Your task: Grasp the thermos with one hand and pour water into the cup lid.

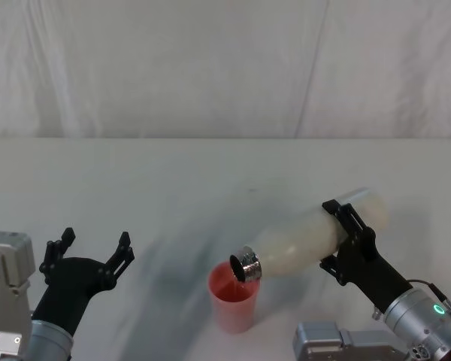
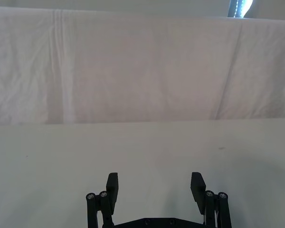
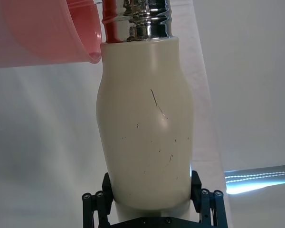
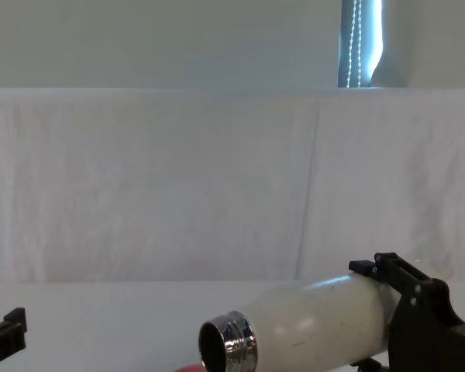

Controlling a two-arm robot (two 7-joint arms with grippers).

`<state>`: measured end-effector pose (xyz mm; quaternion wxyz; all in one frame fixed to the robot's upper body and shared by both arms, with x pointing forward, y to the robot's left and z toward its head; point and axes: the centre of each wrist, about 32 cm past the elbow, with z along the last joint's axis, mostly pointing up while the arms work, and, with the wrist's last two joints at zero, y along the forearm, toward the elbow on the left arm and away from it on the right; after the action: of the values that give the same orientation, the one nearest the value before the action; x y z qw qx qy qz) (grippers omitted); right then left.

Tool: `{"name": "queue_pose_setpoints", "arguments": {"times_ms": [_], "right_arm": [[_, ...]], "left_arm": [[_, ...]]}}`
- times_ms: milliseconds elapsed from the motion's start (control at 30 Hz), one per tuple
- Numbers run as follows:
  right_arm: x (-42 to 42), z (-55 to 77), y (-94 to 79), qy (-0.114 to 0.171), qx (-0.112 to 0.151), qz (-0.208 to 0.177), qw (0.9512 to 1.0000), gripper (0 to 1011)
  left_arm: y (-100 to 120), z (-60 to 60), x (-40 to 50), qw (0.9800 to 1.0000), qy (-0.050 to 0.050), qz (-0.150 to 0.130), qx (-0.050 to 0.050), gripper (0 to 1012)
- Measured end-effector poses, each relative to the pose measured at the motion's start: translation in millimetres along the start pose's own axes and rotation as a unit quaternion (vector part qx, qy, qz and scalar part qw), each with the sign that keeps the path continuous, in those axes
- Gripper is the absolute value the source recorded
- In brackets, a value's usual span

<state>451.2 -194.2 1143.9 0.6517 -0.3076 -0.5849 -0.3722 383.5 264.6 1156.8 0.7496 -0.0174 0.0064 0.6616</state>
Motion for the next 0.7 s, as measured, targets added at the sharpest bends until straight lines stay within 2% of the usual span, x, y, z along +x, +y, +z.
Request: {"name": "queue_pose_setpoints", "arguments": {"times_ms": [700], "right_arm": [[0.4,-0.1,0.1,-0.004,0.000,0.000,1.0000,964]], "left_arm": [[0.0,0.0,0.0,1.0000,0.000,0.000,0.000,1001]]}}
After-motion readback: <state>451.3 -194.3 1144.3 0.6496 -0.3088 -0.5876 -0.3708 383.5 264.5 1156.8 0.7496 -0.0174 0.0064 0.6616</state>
